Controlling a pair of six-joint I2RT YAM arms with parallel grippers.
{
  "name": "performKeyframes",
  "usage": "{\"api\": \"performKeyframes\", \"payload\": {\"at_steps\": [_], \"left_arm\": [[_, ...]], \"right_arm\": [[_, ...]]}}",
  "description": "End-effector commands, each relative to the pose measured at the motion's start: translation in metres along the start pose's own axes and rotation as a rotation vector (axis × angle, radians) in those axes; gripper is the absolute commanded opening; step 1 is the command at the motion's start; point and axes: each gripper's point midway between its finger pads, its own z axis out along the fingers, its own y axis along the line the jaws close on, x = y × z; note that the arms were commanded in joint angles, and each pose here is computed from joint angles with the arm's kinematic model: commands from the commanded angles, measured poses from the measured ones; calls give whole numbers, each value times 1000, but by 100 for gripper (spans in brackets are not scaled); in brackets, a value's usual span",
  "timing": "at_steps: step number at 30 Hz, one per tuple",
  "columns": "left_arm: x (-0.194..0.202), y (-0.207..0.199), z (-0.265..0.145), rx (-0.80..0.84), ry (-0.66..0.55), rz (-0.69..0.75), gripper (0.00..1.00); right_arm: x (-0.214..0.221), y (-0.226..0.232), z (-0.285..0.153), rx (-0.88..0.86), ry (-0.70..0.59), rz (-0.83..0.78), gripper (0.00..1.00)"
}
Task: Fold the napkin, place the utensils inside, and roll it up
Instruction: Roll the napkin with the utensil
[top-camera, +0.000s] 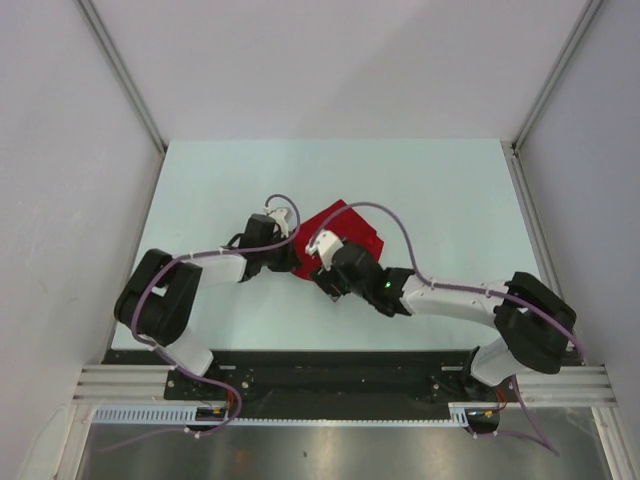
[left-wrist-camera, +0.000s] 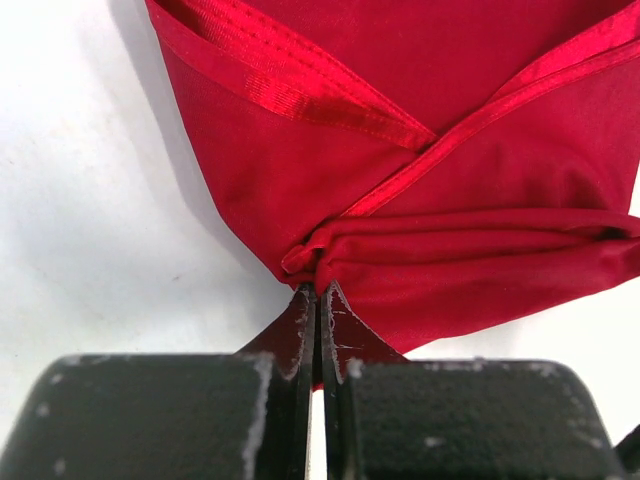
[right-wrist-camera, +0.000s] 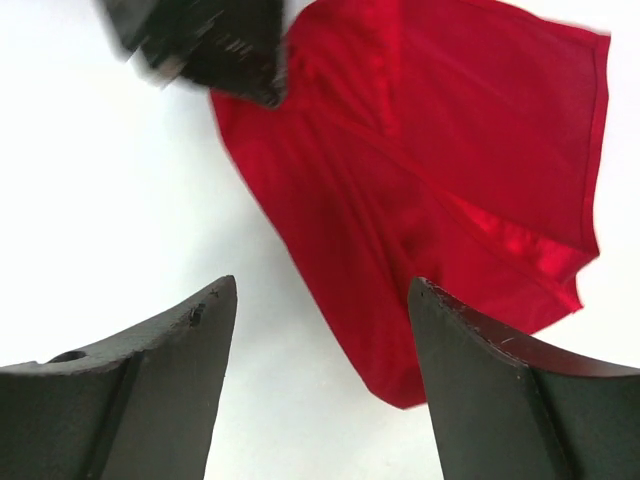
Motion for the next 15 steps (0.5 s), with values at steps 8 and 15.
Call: {"api": "performKeyframes", "payload": {"at_steps": [8,15], "left_arm": [[18,7,2,-26,155,-79,0],[15,7,3,-20,162,-80,0]], "right_arm": [[32,16,34,168,22,-379,59],[54,15,47,182,69,-431,48]]}}
